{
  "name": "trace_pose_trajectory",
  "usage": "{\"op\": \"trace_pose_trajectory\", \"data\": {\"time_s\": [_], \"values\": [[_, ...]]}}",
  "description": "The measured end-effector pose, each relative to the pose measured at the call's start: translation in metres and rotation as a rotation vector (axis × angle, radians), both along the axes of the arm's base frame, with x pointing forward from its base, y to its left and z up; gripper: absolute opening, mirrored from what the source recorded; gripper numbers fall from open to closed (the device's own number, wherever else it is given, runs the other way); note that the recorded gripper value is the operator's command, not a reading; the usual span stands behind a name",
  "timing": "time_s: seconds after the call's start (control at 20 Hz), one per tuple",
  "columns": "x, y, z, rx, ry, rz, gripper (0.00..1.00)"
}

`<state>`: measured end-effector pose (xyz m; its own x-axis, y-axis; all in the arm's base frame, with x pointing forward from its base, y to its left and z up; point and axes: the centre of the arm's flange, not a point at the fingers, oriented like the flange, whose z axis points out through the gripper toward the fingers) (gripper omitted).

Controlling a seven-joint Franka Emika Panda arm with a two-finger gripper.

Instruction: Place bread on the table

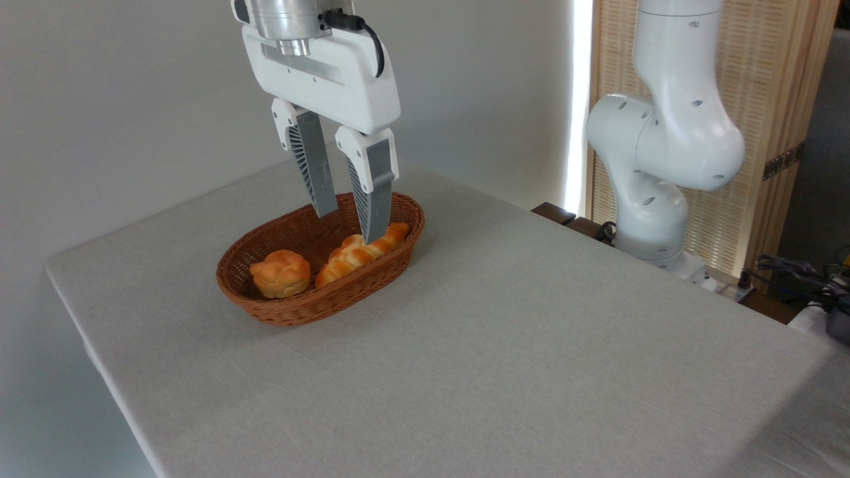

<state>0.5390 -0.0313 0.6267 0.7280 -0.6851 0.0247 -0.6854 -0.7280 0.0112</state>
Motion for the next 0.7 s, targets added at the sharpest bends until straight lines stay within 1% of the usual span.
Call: {"op": "trace_pose_trajectory", "data": {"time_s": [0.7], "values": [[-0.0002,-0.0032,0.0000,0.000,0.000,-0.006,1.00]]}}
